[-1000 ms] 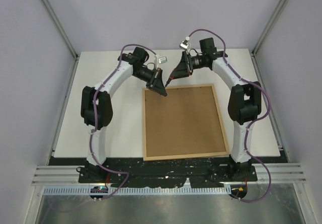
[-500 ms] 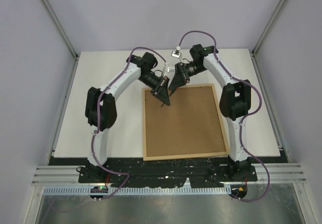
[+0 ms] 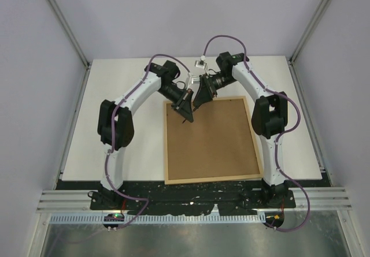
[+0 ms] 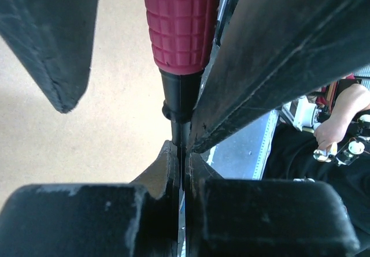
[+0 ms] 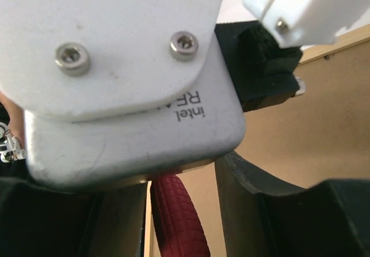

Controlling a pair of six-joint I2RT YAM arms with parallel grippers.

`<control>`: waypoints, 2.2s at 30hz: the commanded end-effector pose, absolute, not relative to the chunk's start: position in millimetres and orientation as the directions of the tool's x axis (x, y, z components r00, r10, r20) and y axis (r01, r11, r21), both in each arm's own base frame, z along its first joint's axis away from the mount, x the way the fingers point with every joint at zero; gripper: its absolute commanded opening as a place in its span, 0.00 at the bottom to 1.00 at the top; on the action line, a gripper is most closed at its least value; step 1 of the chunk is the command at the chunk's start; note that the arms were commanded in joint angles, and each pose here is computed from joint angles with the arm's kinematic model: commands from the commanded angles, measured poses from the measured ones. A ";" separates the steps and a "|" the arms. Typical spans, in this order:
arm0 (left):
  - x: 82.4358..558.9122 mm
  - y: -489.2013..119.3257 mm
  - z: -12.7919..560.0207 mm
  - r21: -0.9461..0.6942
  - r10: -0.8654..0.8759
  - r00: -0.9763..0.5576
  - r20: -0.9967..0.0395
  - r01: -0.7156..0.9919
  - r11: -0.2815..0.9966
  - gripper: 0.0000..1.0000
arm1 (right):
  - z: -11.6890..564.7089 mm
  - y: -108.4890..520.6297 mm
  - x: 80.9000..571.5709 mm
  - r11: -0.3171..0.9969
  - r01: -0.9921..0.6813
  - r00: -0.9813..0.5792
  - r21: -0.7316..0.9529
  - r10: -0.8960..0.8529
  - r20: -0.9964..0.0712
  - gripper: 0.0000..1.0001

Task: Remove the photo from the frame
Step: Adjust the screwdriver.

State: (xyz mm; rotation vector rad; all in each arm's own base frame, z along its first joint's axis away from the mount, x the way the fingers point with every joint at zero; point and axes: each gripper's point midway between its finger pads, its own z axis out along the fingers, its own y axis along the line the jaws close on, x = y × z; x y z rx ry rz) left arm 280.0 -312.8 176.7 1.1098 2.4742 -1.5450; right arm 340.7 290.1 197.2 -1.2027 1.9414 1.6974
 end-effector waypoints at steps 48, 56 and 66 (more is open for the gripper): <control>283.0 -305.0 179.7 -0.738 0.565 -0.711 -0.419 0.629 0.244 0.00 | 237.8 294.3 265.3 -0.067 -0.625 -0.671 0.778 -0.462 -0.579 0.41; 283.4 -303.5 177.7 -0.732 0.566 -0.713 -0.415 0.631 0.258 0.01 | 241.1 296.1 265.0 -0.071 -0.619 -0.676 0.782 -0.458 -0.577 0.08; 310.1 -272.7 187.7 -0.699 0.474 -0.761 -0.443 0.624 0.349 0.64 | 239.7 290.7 289.4 -0.104 -0.625 -0.695 0.774 -0.377 -0.612 0.08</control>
